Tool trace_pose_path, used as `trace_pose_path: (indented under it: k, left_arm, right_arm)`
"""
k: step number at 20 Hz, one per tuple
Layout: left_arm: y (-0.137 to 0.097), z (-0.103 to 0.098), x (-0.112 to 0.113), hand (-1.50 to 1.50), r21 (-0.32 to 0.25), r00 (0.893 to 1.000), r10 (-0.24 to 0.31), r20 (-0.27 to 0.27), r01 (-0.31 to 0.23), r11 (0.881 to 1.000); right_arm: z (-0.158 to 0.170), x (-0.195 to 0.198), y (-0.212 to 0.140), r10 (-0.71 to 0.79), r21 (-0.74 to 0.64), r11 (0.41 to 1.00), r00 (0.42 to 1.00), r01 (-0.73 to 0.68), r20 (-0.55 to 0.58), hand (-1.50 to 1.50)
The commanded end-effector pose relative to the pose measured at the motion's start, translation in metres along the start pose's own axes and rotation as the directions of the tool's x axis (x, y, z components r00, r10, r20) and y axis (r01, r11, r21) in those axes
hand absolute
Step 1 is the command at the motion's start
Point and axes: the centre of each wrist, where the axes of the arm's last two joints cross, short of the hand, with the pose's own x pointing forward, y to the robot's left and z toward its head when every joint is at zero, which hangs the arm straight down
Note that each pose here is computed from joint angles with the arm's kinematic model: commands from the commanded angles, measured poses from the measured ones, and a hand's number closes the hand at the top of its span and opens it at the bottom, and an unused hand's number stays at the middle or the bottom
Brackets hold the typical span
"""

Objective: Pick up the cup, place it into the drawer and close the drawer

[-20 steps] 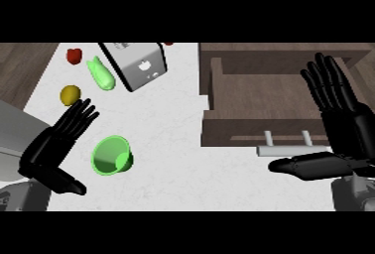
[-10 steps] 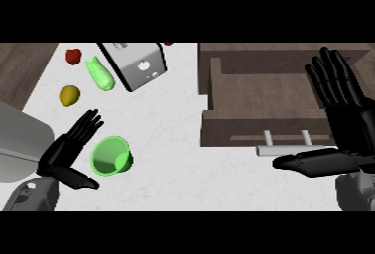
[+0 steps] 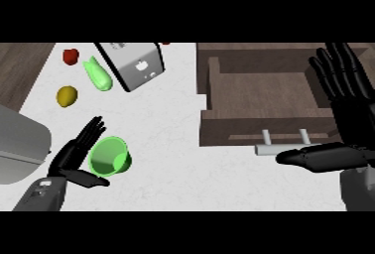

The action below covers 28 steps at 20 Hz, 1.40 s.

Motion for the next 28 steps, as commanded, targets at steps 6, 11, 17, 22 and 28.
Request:
trace_pose_path:
  k: [6,11,17,22,28]
  left_arm:
    - [0.006,0.006,-0.009,-1.5,-0.05,0.992,0.073,0.102,-0.068,0.996]
    - [-0.011,0.001,-0.018,-1.5,-0.083,0.991,0.083,0.106,-0.074,0.994]
    - [-0.051,-0.004,-0.037,-1.5,-0.08,0.987,0.079,0.142,-0.068,0.994]
    - [-0.038,-0.006,-0.03,-1.5,-0.106,0.985,0.104,0.135,-0.09,0.99]
    - [-0.06,-0.024,-0.03,1.5,-0.232,0.958,0.268,0.1,-0.239,0.943]
  right_arm:
    - [0.003,-0.011,0.004,-0.011,0.024,1.0,1.0,0.011,-0.006,-1.5]
    - [-0.004,0.0,-0.008,-0.007,0.009,1.0,1.0,0.006,0.009,-1.5]
    - [0.002,-0.003,-0.003,-0.011,0.011,1.0,1.0,0.011,0.013,-1.5]
    - [0.0,0.002,-0.015,0.017,0.009,1.0,1.0,-0.017,0.01,-1.5]
    - [0.006,0.002,-0.004,0.0,0.015,1.0,1.0,0.0,0.0,-1.5]
